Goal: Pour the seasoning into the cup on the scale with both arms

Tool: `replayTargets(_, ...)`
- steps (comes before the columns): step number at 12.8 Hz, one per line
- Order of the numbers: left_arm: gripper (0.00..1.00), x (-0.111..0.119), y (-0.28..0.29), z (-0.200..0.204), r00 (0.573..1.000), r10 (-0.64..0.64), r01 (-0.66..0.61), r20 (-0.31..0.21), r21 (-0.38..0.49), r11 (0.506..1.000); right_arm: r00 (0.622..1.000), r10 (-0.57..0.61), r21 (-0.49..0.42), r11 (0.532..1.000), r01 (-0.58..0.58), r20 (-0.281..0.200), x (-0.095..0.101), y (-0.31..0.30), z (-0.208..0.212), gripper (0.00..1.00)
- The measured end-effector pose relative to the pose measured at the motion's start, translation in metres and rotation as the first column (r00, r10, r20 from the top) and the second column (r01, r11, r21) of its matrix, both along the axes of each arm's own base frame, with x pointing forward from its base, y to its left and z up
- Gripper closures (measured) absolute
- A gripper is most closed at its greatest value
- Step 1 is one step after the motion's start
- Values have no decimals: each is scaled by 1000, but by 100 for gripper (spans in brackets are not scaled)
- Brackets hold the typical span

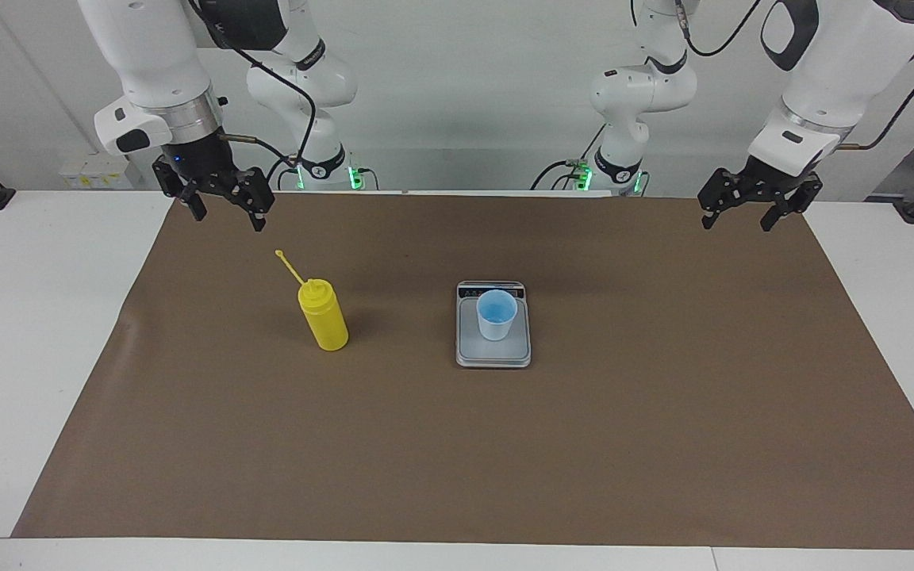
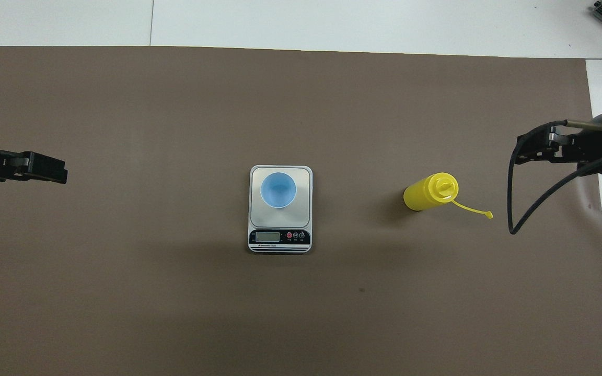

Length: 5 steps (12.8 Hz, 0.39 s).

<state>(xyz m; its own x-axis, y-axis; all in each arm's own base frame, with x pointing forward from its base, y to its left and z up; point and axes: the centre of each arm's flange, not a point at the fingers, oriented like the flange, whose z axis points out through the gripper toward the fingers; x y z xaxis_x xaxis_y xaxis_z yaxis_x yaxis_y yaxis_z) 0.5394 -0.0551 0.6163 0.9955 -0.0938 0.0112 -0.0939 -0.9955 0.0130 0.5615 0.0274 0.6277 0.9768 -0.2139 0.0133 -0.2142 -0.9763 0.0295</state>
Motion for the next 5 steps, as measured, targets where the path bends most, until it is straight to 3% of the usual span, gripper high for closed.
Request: replayTargets(5,0,0,0,0,1000,0,0,0,0,1000,998,-8,-4,1000,8,-60,-10,-5,-25,0)
